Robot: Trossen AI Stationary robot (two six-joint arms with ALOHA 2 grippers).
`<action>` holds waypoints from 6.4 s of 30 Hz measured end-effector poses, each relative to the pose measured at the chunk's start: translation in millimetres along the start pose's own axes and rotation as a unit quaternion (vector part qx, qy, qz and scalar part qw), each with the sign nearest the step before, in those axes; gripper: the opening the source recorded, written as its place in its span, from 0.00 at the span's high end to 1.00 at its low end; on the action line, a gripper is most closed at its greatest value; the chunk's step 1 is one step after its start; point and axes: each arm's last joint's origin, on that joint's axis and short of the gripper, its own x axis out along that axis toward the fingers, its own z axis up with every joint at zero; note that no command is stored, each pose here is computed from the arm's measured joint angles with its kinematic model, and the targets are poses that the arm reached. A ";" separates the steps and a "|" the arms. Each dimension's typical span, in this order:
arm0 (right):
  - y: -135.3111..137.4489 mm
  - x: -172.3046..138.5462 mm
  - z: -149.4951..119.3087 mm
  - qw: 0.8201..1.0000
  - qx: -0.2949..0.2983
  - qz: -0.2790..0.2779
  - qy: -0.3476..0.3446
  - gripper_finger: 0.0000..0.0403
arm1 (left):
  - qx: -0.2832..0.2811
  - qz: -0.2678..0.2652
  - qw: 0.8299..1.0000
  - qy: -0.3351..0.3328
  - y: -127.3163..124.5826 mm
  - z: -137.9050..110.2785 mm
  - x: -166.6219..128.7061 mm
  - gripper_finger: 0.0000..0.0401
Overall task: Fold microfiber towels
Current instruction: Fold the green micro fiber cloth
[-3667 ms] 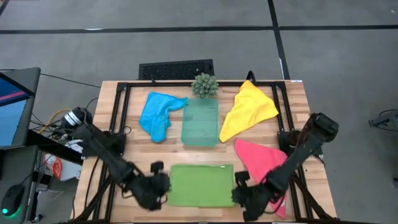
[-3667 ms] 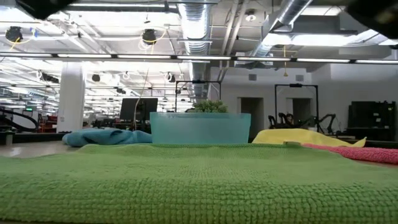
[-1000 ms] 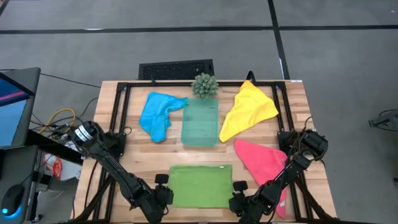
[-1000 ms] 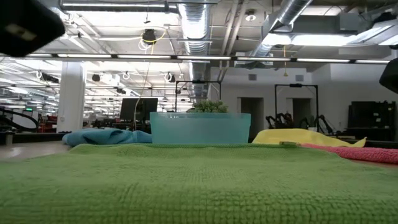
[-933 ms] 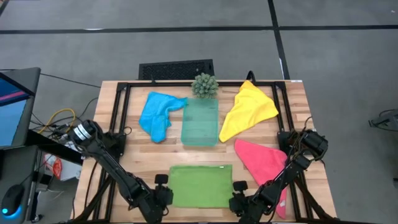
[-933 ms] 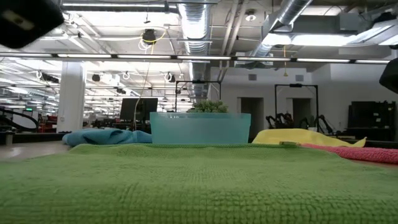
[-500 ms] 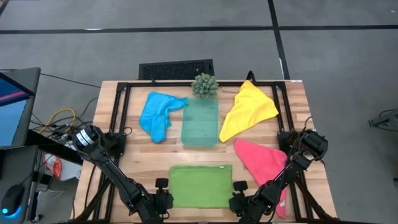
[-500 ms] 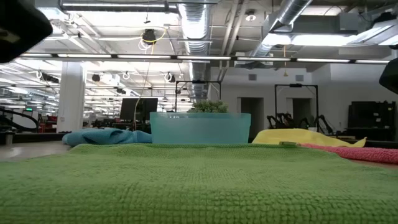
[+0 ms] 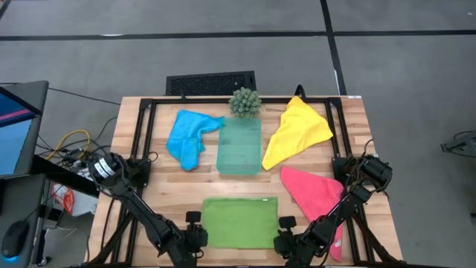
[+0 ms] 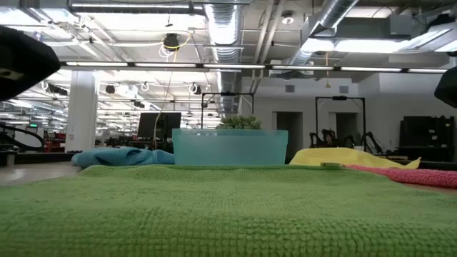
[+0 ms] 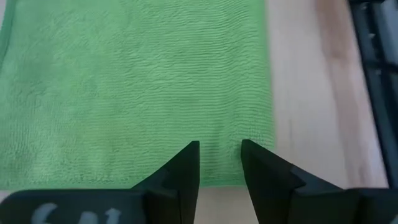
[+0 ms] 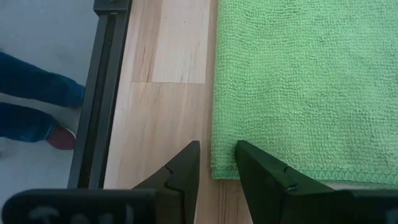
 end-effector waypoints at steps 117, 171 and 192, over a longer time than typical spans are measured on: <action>-96.1 -54.4 48.2 0.989 0.045 -0.127 0.064 0.98 | 0.053 0.216 0.969 0.105 14.2 50.2 -9.4 1.00; -161.1 -36.0 43.6 0.968 0.148 -0.142 0.143 0.87 | -0.047 0.243 0.960 0.133 74.7 61.8 23.7 0.85; -174.8 -67.3 61.4 0.976 0.162 -0.131 0.069 0.61 | -0.139 0.231 0.963 0.002 104.7 95.1 -54.9 0.85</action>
